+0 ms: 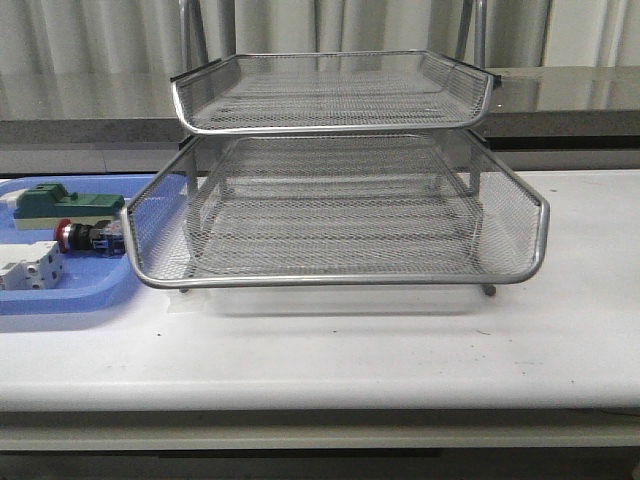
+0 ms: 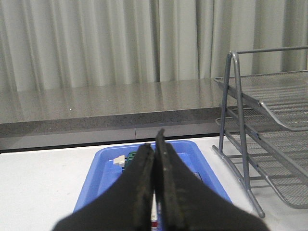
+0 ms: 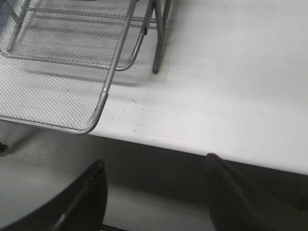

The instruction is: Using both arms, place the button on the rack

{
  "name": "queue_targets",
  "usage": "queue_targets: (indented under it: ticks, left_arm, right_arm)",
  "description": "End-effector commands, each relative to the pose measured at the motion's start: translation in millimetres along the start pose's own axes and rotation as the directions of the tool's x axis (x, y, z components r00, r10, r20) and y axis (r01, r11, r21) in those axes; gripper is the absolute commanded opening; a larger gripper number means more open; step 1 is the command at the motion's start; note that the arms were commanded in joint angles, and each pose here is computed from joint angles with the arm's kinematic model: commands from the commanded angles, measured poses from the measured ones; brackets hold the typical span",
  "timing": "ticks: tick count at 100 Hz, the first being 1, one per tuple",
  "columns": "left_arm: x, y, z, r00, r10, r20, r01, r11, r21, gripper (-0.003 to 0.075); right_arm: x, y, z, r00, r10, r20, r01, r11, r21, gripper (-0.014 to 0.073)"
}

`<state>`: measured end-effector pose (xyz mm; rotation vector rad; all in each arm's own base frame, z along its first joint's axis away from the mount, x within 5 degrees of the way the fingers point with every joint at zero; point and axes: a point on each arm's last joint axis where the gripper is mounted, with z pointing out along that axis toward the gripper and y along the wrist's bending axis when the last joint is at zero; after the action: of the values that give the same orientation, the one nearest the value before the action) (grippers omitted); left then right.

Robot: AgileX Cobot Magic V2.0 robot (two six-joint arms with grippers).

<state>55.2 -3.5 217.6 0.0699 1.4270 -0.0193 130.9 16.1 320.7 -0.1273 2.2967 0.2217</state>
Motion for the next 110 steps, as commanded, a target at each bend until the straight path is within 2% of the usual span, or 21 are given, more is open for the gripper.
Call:
queue_targets:
  ticks: [1,14,21,47,54,110]
  left_arm:
    - [5,-1,-2,0.997,-0.011,0.071,0.011,1.0,0.002,-0.002]
    - [5,-1,-2,0.997,-0.011,0.071,0.011,1.0,0.002,-0.002]
    - [5,-1,-2,0.997,-0.011,0.071,0.011,1.0,0.002,-0.002]
    - [5,-1,-2,0.997,-0.011,0.071,0.011,1.0,0.002,-0.002]
    - [5,-1,-2,0.997,-0.011,0.071,0.011,1.0,0.002,-0.002]
    - [5,-1,-2,0.997,-0.011,0.071,0.011,1.0,0.002,-0.002]
  right_arm:
    - [-7,2,-21,0.994,-0.022,0.106,0.019,0.999,0.027,0.0452]
    - [0,7,-37,0.987,-0.039,0.153,0.035,0.999,0.027,0.0438]
    - [4,9,-44,0.985,-0.046,0.165,0.042,0.999,0.026,0.0379]
    - [14,12,-49,0.993,-0.052,0.108,0.051,0.999,0.007,0.0]
    - [14,12,-49,0.993,-0.052,0.106,0.051,0.999,0.007,-0.0076]
    - [14,12,-49,0.993,-0.051,0.106,0.051,0.999,0.006,-0.0071]
